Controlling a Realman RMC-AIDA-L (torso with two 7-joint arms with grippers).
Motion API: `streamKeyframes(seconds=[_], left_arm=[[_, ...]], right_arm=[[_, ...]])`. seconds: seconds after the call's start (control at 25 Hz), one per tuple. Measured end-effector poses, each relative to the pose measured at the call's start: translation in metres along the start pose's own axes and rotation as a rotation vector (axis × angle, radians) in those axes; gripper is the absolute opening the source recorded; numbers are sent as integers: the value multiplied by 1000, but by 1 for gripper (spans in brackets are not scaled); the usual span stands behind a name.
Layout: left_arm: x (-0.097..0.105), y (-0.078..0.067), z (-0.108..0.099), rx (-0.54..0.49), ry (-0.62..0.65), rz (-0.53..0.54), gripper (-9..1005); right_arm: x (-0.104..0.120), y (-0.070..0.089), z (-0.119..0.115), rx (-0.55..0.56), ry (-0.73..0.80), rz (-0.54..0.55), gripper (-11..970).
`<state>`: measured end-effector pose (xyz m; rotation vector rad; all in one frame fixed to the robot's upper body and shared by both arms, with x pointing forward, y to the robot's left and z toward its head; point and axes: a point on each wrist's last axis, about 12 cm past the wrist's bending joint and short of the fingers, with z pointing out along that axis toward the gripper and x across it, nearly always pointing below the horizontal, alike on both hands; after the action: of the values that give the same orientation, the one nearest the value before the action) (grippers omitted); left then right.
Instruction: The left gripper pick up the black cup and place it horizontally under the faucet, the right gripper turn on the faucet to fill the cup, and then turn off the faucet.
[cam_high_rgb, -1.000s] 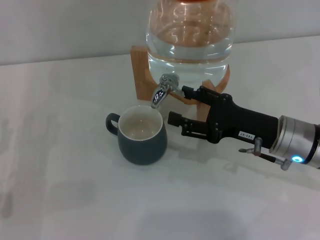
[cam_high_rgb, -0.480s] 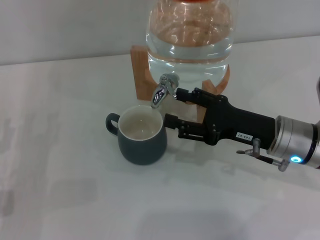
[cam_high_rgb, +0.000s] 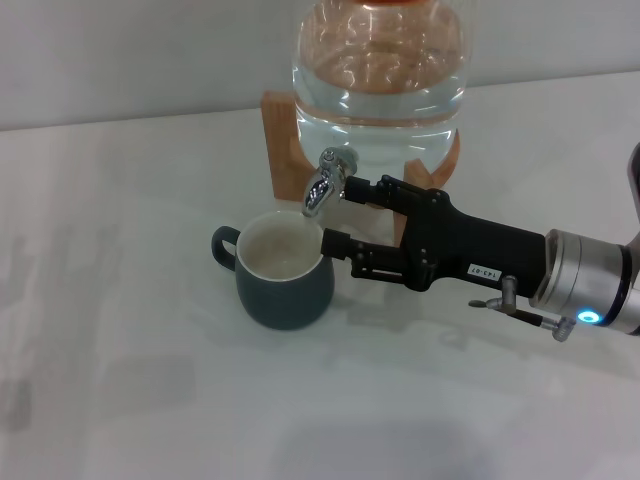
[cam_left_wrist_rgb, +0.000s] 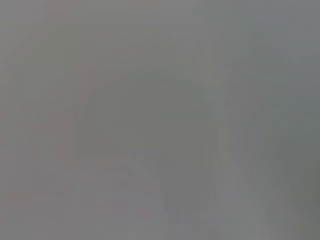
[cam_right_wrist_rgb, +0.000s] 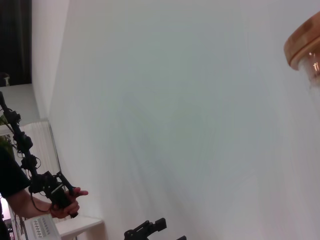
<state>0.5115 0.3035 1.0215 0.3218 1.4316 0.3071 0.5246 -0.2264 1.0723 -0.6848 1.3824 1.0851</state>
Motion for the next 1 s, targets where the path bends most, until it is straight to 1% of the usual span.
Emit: streamKeyframes(seconds=[0.16,0.24,0.36,0.68,0.84,1.0], left_arm=[[0,0,-1,0,2,1,875],[1,1,-1,-1,6,4,875],[2,1,-2,-1,8,4,875],[2,-1,0,7,20,2,875],[3,-1,0,9,28,2,875],[4,-1,0,9,35,-2,875]], right_arm=[[-2,-1,-3,12,-13,-11,841],[-9,-2,-9,23,-36,-42,841],[-12,-3,-13,37,-49,-57,841],[-13,-2,-22,59,-71,-62,842],[-14,0,-25,53,-83,-62,841],[-15,5,-26,25,-98,-64,841]])
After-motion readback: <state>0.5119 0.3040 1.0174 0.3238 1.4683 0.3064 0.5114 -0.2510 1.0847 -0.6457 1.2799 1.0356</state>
